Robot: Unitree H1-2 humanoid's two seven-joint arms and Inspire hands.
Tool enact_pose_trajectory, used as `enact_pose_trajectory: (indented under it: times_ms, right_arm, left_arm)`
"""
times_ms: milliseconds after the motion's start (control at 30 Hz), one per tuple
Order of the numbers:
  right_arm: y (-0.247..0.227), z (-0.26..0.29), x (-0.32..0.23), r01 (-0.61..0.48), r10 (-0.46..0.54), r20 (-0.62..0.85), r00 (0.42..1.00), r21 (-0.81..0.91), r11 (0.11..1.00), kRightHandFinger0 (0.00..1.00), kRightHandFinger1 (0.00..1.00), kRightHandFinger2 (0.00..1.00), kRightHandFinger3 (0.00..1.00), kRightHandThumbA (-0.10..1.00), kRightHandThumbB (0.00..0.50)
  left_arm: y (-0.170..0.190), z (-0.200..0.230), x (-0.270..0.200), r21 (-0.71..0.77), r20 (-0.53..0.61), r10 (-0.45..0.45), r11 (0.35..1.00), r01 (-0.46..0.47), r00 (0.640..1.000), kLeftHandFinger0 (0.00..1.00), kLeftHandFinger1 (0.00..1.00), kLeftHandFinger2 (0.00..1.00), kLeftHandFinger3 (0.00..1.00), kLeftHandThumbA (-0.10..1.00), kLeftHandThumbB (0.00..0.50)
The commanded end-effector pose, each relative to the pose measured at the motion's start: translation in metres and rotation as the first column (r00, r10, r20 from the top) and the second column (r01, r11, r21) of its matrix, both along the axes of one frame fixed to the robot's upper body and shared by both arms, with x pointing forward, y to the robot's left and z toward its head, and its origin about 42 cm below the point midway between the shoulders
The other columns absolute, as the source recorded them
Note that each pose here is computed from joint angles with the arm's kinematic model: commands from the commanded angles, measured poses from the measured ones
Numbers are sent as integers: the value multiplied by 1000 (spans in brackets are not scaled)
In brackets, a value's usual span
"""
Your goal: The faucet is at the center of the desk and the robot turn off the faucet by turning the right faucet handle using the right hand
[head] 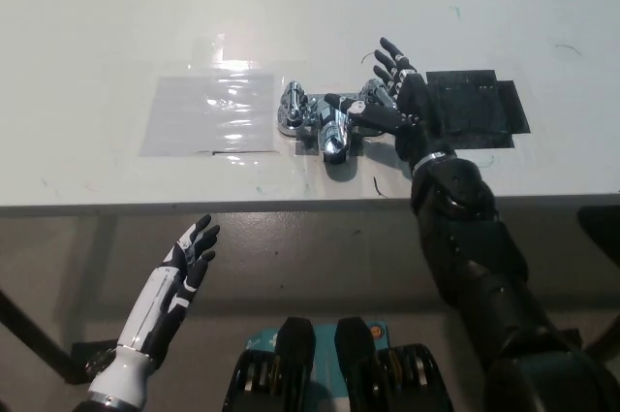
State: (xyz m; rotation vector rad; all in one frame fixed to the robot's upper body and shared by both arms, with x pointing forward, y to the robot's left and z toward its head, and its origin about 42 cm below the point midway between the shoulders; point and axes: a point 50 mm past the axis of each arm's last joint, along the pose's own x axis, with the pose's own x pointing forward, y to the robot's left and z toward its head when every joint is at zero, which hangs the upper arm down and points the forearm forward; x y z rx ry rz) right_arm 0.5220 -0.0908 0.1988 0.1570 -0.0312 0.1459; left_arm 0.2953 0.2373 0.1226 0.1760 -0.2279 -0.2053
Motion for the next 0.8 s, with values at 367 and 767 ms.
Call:
enact_pose_trajectory:
  times_ms: [367, 767]
  right_arm:
    - [139, 68, -43, 62, -61, 120, 991, -9, 998, 1000, 1000, 1000, 1000, 1000, 285]
    - [161, 69, -57, 219, -218, 180, 959, 14, 976, 1000, 1000, 1000, 1000, 1000, 232]
  left_arm:
    - [8, 17, 7, 38, 81, -22, 999, 19, 996, 1000, 1000, 1000, 1000, 942, 291]
    - [9, 18, 7, 46, 81, -14, 999, 11, 997, 1000, 1000, 1000, 1000, 948, 293]
